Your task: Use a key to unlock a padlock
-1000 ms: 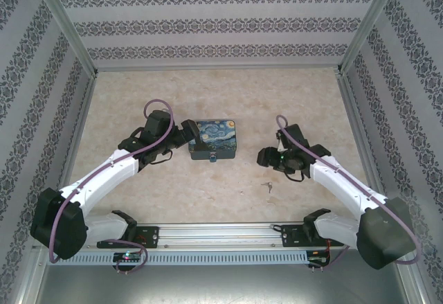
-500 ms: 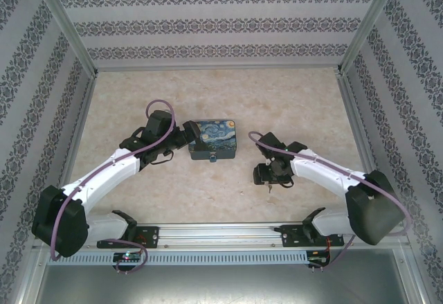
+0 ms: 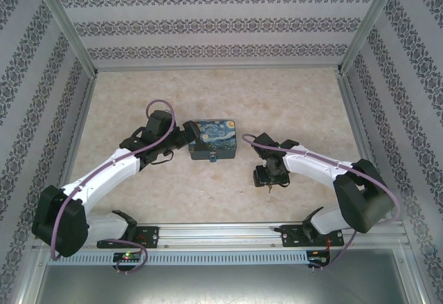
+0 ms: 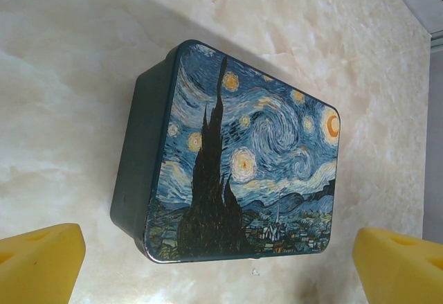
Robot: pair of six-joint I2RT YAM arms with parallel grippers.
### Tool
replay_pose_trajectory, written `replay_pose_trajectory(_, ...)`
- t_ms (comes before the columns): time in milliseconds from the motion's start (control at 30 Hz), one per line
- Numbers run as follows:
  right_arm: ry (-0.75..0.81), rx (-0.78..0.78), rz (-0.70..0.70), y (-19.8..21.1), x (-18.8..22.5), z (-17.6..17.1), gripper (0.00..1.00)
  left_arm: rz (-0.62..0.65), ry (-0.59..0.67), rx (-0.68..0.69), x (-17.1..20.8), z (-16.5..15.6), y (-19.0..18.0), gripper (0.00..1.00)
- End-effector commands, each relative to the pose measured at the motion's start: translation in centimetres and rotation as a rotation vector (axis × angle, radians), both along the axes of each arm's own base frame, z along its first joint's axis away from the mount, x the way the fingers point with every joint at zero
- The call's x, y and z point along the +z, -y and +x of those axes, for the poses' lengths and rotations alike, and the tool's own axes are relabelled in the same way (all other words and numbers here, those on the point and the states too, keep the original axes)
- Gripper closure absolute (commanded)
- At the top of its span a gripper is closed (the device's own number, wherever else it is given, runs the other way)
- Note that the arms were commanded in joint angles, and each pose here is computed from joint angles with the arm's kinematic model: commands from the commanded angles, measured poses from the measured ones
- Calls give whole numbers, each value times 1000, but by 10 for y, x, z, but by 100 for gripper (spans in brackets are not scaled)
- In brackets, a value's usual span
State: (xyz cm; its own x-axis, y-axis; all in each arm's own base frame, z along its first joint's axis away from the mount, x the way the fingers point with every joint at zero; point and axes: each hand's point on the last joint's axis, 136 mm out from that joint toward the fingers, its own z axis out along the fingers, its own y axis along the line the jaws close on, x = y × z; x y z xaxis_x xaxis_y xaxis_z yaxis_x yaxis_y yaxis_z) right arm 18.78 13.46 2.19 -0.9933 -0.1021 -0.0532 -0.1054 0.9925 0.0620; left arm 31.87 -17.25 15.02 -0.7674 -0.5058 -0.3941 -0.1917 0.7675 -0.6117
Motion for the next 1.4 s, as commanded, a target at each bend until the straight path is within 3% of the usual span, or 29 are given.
replay_pose_trajectory(0, 1, 14, -36, 6, 2, -1, 43, 12, 3, -17, 1, 3, 1, 1)
replay_pose_trajectory(533, -37, -2, -21, 4, -4, -10, 46, 11, -3, -27, -3, 10, 4, 1)
replay_pose_trajectory(1033, -70, 31, -108, 6, -15, -10, 46, -9, -12, -32, -6, 16, 4, 1)
replay_pose_trajectory(1367, -97, 44, -118, 6, -16, -9, 61, -20, -17, -30, -7, 18, 0, 1)
